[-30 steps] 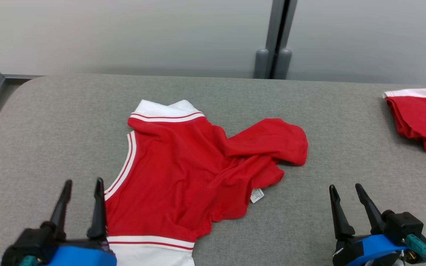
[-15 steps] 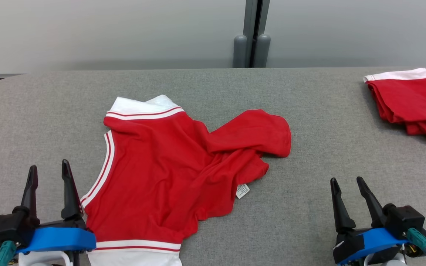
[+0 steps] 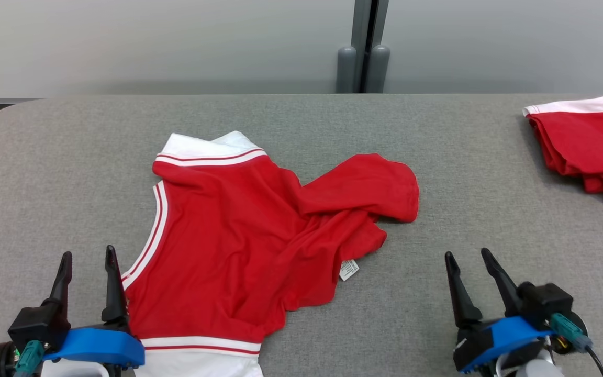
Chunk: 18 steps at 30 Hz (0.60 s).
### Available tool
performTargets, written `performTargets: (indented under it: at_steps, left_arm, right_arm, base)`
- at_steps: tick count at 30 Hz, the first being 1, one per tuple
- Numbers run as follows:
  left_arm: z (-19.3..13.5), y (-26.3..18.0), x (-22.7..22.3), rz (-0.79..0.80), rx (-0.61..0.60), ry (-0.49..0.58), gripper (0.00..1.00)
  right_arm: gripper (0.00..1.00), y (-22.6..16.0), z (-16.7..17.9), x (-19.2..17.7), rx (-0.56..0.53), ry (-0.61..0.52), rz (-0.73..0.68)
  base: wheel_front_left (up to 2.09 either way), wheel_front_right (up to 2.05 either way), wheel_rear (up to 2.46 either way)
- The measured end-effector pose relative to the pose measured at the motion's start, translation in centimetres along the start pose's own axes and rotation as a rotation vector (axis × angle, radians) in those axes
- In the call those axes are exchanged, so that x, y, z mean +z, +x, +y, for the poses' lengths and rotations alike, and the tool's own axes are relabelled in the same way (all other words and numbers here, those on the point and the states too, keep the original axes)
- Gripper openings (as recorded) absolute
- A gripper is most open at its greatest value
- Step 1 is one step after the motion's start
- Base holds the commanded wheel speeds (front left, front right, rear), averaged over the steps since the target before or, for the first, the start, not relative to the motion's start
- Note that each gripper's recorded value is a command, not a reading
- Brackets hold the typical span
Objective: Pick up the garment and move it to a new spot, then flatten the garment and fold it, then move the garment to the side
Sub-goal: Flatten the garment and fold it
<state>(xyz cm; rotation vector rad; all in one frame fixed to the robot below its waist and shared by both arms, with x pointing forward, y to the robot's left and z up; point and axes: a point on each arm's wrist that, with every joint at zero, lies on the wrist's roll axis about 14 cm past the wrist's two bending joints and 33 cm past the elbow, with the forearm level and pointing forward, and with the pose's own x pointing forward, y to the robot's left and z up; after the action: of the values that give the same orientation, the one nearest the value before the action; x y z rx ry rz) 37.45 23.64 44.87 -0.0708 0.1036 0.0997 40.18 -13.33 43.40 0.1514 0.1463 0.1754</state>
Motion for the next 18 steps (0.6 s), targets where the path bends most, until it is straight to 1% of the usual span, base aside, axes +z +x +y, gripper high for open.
performTargets:
  at_steps: [5,9,13,18]
  left_arm:
    - [0.4,-0.4,0.0,-0.001,0.014,-0.003,1.00]
    - [0.6,-0.6,0.2,-0.010,0.028,-0.008,1.00]
    - [1.3,-0.9,0.2,-0.010,0.040,-0.009,1.00]
    - [1.5,-1.1,0.2,-0.011,0.050,-0.010,1.00]
  right_arm:
    - [1.00,2.0,3.1,1.3,0.102,-0.033,-0.030]
    - [1.00,3.6,5.4,1.1,0.174,-0.058,-0.007]
    - [1.00,5.0,6.8,-0.5,0.223,-0.086,0.067]
    - [1.00,5.8,7.4,-3.4,0.248,-0.110,0.187]
  base:
    - [0.00,0.00,0.00]
    - [0.00,0.00,0.00]
    - [0.00,0.00,0.00]
    - [0.00,0.00,0.00]
